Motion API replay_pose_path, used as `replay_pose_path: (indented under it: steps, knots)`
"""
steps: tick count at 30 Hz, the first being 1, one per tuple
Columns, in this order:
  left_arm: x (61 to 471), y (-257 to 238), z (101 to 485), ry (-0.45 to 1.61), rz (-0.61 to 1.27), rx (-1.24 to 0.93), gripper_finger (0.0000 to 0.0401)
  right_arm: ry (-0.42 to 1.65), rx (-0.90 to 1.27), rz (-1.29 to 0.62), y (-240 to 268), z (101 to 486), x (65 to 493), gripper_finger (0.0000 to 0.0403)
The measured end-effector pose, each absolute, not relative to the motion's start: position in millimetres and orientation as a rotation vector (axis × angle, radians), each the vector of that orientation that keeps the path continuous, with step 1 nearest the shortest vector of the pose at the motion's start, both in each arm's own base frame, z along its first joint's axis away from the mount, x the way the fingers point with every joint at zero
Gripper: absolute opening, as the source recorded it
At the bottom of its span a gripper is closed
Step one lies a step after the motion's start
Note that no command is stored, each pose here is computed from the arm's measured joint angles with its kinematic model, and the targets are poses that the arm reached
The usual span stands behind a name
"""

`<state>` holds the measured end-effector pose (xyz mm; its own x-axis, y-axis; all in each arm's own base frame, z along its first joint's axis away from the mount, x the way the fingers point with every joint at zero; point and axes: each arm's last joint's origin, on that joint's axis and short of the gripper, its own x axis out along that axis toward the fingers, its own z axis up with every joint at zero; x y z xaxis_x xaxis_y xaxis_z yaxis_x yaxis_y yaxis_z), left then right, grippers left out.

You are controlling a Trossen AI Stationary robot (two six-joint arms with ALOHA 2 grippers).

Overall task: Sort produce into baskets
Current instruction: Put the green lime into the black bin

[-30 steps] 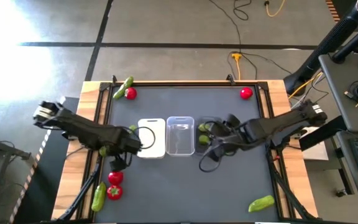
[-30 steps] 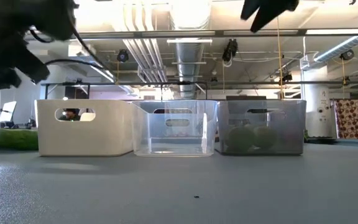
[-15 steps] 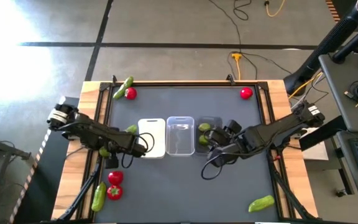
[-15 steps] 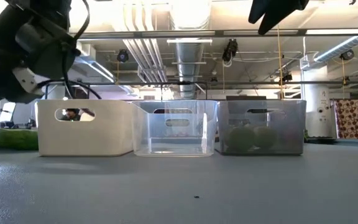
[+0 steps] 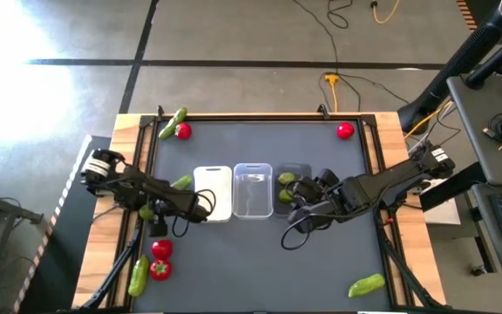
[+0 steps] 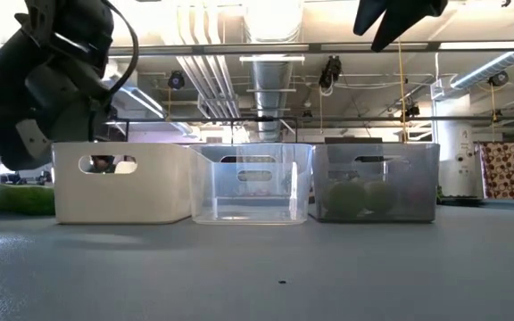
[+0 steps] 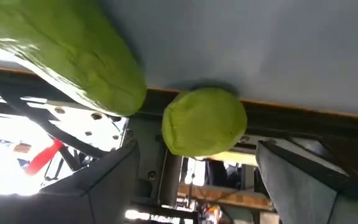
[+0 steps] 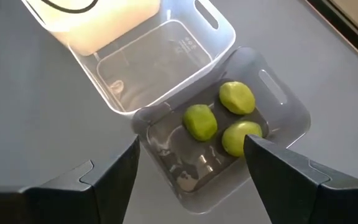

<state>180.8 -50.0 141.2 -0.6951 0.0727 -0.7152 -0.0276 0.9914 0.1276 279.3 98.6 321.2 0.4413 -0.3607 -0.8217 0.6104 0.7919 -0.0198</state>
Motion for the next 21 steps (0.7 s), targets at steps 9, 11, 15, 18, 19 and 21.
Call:
replay_pose_path:
  steps: [9, 11, 15, 18, 19, 21]
  knots:
    - [191, -57, 129, 2.317, 0.048, -0.158, 0.0276, 0.937, 0.317, -0.617, 99, 321, 279, 0.0276]
    - [190, -57, 128, 2.322, 0.069, -0.153, 0.0270, 0.937, 0.317, -0.616, 99, 321, 279, 0.0274]
    - [190, -57, 132, 2.315, 0.096, -0.151, 0.0263, 0.942, 0.304, -0.610, 99, 321, 279, 0.0274]
    - [191, -57, 143, 2.294, 0.117, -0.167, 0.0263, 0.944, 0.300, -0.609, 99, 321, 279, 0.0274]
    - [190, -57, 147, 2.284, 0.125, -0.172, 0.0262, 0.945, 0.300, -0.609, 99, 321, 279, 0.0274]
    - [188, -57, 155, 2.270, 0.139, -0.204, 0.0262, 0.958, 0.301, -0.605, 99, 321, 278, 0.0274]
